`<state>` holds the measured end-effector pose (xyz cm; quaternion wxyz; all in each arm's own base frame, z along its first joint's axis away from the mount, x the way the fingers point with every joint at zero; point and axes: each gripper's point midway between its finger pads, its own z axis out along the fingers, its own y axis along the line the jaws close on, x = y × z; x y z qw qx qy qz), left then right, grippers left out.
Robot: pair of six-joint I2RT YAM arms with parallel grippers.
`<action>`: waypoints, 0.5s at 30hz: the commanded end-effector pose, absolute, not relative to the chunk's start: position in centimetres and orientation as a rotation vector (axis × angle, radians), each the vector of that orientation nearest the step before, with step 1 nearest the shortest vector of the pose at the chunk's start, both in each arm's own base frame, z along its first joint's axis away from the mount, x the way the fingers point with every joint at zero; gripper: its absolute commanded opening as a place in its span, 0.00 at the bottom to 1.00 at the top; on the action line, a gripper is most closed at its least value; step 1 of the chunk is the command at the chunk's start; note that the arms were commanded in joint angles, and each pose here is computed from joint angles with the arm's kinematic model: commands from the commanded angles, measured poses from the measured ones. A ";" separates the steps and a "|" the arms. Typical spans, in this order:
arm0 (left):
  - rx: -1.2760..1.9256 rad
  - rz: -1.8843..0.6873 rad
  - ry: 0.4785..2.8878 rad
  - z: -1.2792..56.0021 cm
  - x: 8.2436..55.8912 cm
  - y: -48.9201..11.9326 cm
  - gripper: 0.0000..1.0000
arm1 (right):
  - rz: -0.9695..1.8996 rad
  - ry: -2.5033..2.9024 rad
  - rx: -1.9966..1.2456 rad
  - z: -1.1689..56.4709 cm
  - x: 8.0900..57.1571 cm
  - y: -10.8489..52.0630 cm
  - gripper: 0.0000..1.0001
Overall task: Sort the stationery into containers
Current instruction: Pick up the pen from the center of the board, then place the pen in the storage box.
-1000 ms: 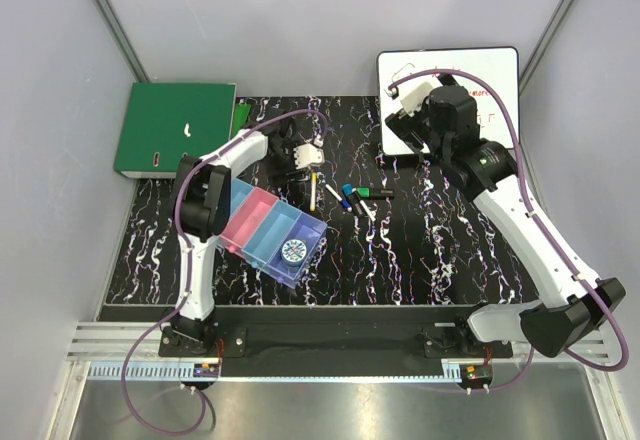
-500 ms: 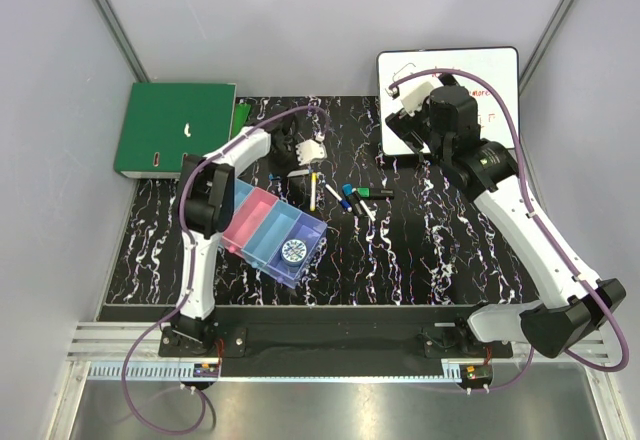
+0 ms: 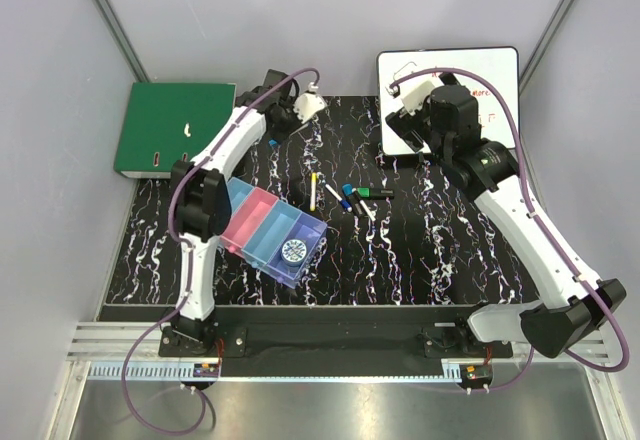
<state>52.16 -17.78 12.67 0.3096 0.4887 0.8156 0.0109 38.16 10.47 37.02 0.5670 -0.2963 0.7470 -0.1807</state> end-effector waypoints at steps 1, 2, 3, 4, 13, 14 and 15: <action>1.000 0.214 2.280 18.7 50.2 -13.5 0.00 | -0.401 1.693 -0.640 40.0 37.9 10.7 1.00; 0.961 0.226 2.315 19.0 49.2 -12.5 0.00 | -0.398 1.693 -0.649 39.9 37.9 11.0 1.00; 0.913 0.204 2.358 18.8 48.3 -12.0 0.00 | -0.396 1.690 -0.653 40.0 37.8 11.1 1.00; 0.885 0.207 2.414 18.5 47.1 -10.8 0.00 | -0.396 1.688 -0.658 40.0 37.8 11.2 1.00; 0.721 0.280 2.691 15.5 37.6 -4.4 0.00 | -0.379 1.656 -0.657 41.1 37.1 11.5 1.00; 0.729 0.272 2.710 14.9 36.4 -4.1 0.00 | -0.378 1.654 -0.657 41.2 37.0 11.5 0.99; 0.720 0.276 2.723 14.6 36.0 -3.7 0.00 | -0.373 1.651 -0.656 41.3 37.0 11.6 0.99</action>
